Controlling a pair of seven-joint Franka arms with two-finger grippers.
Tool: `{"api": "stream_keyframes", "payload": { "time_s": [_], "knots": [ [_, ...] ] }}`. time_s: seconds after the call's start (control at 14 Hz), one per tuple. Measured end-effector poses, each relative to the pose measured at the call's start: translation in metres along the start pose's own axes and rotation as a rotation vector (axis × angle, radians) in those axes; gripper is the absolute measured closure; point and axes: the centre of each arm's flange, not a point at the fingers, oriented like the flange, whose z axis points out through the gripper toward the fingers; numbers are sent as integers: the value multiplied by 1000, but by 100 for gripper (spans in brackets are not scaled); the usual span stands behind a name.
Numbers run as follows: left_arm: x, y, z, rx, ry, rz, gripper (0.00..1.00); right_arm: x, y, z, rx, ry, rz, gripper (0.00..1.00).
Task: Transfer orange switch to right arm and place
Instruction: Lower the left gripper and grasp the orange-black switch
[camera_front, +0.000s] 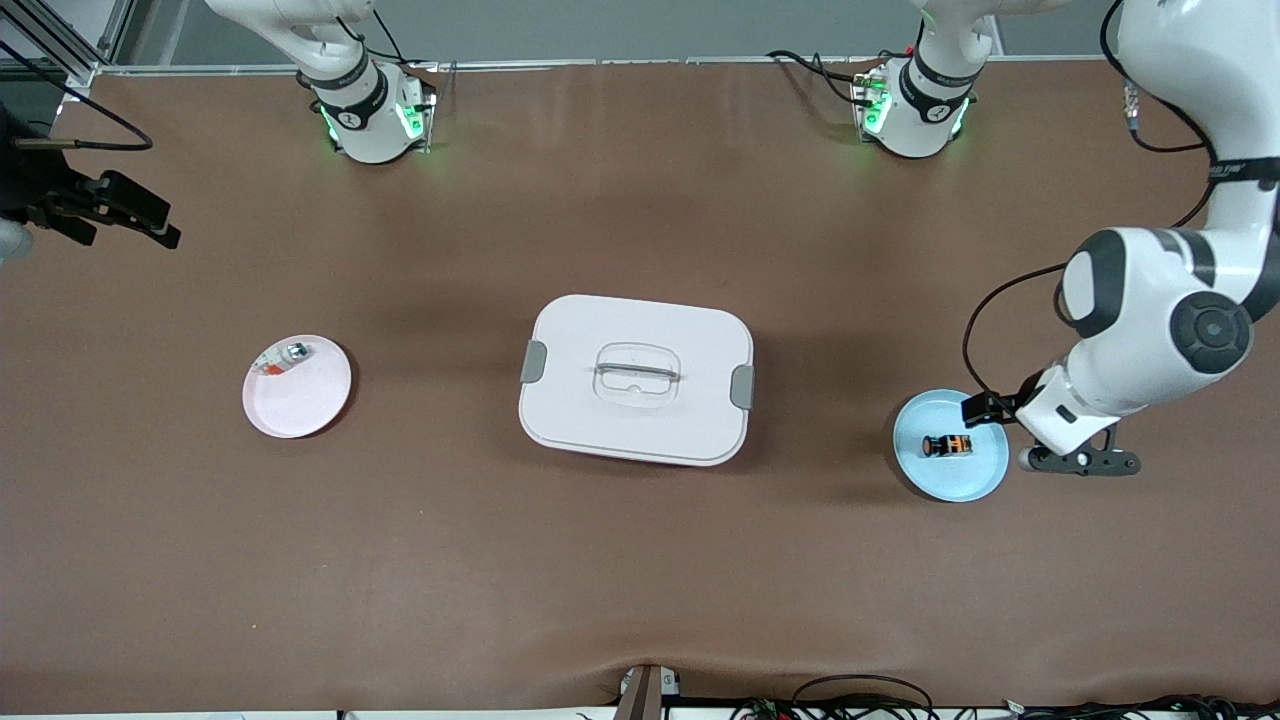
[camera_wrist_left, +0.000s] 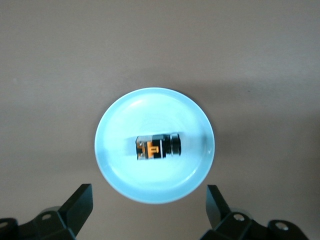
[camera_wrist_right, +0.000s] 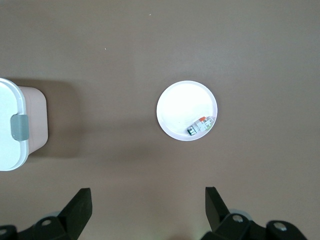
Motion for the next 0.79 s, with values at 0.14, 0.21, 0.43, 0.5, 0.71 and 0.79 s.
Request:
{"api": "stream_keyframes", "payload": {
  "time_s": [0.14, 0.21, 0.43, 0.5, 0.71, 0.79],
  "knots": [
    [1, 0, 29, -3, 5, 0, 0, 0, 0, 0, 0, 1, 0, 0],
    [2, 0, 41, -5, 10, 0, 0, 0, 0, 0, 0, 1, 0, 0],
    [4, -1, 74, -8, 17, 0, 0, 0, 0, 0, 0, 1, 0, 0],
    [3, -1, 84, -10, 16, -1, 0, 0, 0, 0, 0, 1, 0, 0],
    [0, -1, 110, -13, 12, -1, 0, 0, 0, 0, 0, 0, 0, 0],
    [-1, -1, 118, -14, 10, -2, 0, 0, 0, 0, 0, 1, 0, 0]
  ]
}}
